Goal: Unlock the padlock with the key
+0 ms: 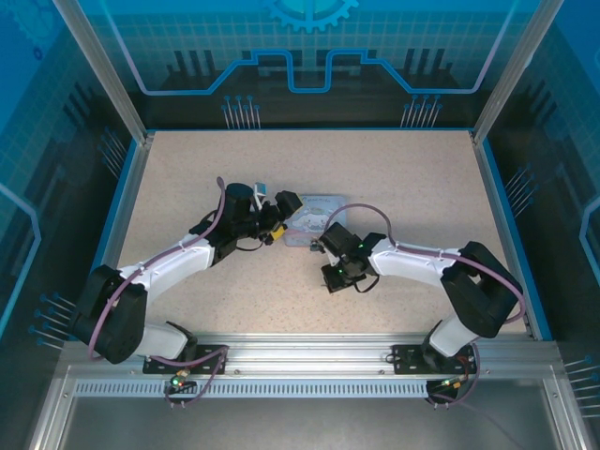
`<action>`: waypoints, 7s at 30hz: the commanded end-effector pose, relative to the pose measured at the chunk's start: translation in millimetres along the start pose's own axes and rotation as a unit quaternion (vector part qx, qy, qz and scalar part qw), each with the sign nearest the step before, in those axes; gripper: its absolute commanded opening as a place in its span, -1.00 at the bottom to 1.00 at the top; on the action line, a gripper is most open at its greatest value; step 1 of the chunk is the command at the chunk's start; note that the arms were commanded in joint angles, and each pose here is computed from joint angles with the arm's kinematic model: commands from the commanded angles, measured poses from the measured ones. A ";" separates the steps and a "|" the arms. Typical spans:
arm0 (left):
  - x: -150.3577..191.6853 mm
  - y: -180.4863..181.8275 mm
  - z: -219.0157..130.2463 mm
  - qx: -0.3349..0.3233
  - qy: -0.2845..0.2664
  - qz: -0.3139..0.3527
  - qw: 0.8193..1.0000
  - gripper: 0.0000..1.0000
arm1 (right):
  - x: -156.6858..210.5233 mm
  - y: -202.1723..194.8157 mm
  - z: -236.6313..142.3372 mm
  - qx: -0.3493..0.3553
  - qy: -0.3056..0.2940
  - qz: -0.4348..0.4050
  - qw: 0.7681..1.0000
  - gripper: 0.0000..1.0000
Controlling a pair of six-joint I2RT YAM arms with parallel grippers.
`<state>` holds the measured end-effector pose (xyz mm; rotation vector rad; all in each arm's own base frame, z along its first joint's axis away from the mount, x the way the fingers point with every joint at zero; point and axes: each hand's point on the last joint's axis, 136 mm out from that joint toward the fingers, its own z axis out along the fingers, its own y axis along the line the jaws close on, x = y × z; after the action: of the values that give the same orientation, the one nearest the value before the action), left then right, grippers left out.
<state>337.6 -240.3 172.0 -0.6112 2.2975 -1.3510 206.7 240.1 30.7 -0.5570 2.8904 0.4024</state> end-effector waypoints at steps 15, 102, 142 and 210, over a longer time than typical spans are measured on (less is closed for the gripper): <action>-2.3 -0.9 -5.6 0.000 -0.007 0.009 1.000 0.98 | 13.6 -8.5 3.4 -0.006 0.020 0.022 1.000 -1.00; 0.4 -2.6 -7.9 0.002 -0.002 0.012 1.000 0.98 | -26.2 15.6 -49.1 -0.204 -0.078 0.074 0.973 -1.00; 68.3 -25.6 39.5 0.070 0.108 0.003 0.992 0.43 | -72.9 28.9 -139.8 -0.349 -0.220 0.046 0.910 -1.00; 89.7 -36.2 53.1 0.095 0.136 0.012 0.986 -1.00 | -70.4 12.5 -122.2 -0.316 -0.210 0.071 0.922 -1.00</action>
<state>298.6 -336.2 154.0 -0.4072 2.3774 -1.6612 246.8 242.7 163.0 -0.2833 2.3559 1.3442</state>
